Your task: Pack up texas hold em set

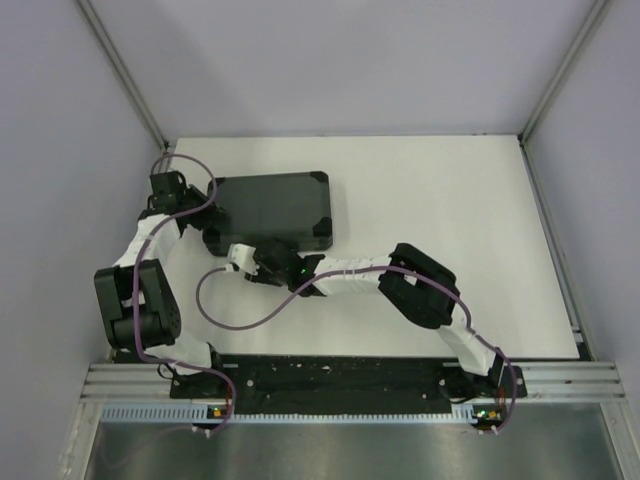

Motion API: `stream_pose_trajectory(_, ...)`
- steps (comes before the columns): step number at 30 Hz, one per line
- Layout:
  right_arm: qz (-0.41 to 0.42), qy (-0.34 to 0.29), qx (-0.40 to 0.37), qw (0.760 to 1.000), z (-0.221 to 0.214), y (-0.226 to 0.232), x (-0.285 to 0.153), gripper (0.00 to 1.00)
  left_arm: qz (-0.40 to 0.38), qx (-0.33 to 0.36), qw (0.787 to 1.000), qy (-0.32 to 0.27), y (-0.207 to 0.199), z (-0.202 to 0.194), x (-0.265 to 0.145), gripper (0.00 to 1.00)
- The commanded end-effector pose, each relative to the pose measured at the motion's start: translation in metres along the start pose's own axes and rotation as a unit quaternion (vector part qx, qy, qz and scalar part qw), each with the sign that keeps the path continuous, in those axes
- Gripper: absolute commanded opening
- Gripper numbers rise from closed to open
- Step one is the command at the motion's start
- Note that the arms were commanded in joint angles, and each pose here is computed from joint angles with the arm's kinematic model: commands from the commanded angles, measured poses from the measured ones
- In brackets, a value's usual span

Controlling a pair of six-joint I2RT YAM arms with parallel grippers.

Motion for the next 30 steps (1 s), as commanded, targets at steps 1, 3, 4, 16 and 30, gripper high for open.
stream_pose_trajectory(1,-0.026,-0.019,-0.006,0.999,0.019,-0.008,0.001,0.4,0.144,-0.03,0.984,0.097,0.077,-0.057,0.007,0.22)
stream_pose_trajectory(3,-0.036,-0.019,-0.006,0.999,0.02,-0.012,0.0,0.37,0.146,-0.031,0.984,0.098,0.078,-0.058,0.008,0.22)
stream_pose_trajectory(4,-0.042,-0.019,-0.007,0.999,0.022,-0.015,0.0,0.34,0.146,-0.032,0.984,0.098,0.078,-0.057,0.007,0.21)
stream_pose_trajectory(16,-0.06,-0.037,0.005,0.997,0.06,-0.037,-0.022,0.03,0.148,-0.032,0.984,0.096,0.079,-0.055,0.006,0.21)
stream_pose_trajectory(30,-0.131,-0.03,0.072,0.988,0.066,-0.09,-0.021,0.0,0.125,-0.047,0.984,0.117,0.07,-0.058,0.013,0.19)
Point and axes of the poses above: each gripper's point midway between its finger pads, its own x axis out along the fingers, its own y axis along the line the jaws close on, z = x × y, the point moved 1 cm from there along -x, back along the fingers, and after that the axes turned 6 degrees about x, right-handed, at the moved point
